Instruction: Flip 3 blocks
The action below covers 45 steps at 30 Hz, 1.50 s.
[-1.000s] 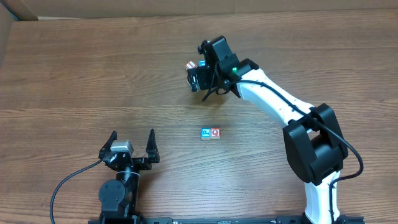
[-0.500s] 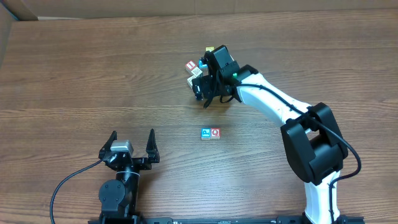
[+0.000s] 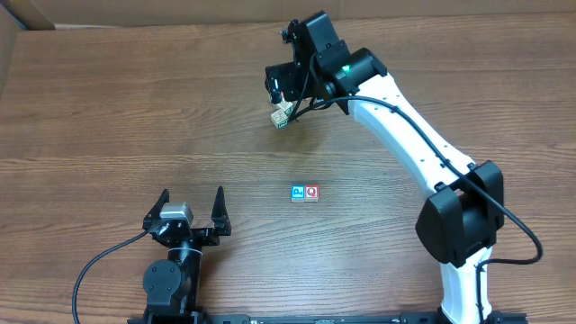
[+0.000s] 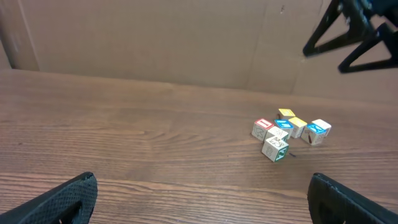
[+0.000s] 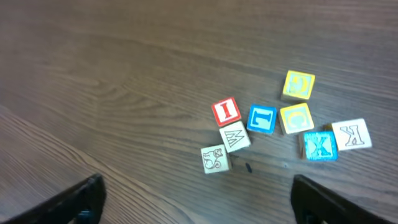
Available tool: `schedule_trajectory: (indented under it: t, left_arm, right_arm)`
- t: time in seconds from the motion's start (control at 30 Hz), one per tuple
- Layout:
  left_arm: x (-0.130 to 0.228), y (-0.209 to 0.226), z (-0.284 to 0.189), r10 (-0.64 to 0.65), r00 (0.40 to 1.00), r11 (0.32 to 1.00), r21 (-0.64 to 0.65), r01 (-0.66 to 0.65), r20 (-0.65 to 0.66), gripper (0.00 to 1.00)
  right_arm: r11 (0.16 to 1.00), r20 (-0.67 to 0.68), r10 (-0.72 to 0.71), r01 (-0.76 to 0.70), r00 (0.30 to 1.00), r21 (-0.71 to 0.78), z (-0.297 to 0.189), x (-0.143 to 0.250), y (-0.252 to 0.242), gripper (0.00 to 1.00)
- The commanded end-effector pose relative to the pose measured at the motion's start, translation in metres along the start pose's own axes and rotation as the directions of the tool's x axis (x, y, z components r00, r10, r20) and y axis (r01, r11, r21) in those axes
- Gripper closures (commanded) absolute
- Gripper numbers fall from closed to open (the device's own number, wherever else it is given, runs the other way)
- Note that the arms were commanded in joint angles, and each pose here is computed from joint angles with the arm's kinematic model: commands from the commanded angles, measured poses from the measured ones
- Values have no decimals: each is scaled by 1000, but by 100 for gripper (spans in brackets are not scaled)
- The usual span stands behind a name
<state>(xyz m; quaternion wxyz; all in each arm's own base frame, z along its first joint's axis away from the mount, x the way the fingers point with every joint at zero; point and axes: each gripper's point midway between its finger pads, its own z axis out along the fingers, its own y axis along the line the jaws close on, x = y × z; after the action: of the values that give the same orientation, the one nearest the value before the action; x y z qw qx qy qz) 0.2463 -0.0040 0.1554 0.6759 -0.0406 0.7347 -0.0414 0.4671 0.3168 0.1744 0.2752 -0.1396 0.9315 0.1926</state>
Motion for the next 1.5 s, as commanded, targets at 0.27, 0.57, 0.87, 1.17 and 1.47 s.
schedule_trajectory:
  t: [0.27,0.57,0.87,1.17,1.47]
  left_arm:
    - [0,-3,0,22,1000,1000,15,-22,5,0]
    - [0,-3,0,22,1000,1000,15,-22,5,0]
    - [0,-3,0,22,1000,1000,15,-22,5,0]
    - [0,-3,0,22,1000,1000,15,-22,6,0]
    - [0,-3,0,22,1000,1000,15,-22,5,0]
  right_arm:
    - [994,-185,-36,55,982,98,109,79,-6,21]
    - [990,-188,-55,78,981,115,109,82,0,52]
    - [986,-162,-26,51,987,157,104,77,-5,13]
    - [980,-134,119,-94,984,177,120,81,-7,50]
    - [984,-72,112,-100,991,145,76,49,8,83]
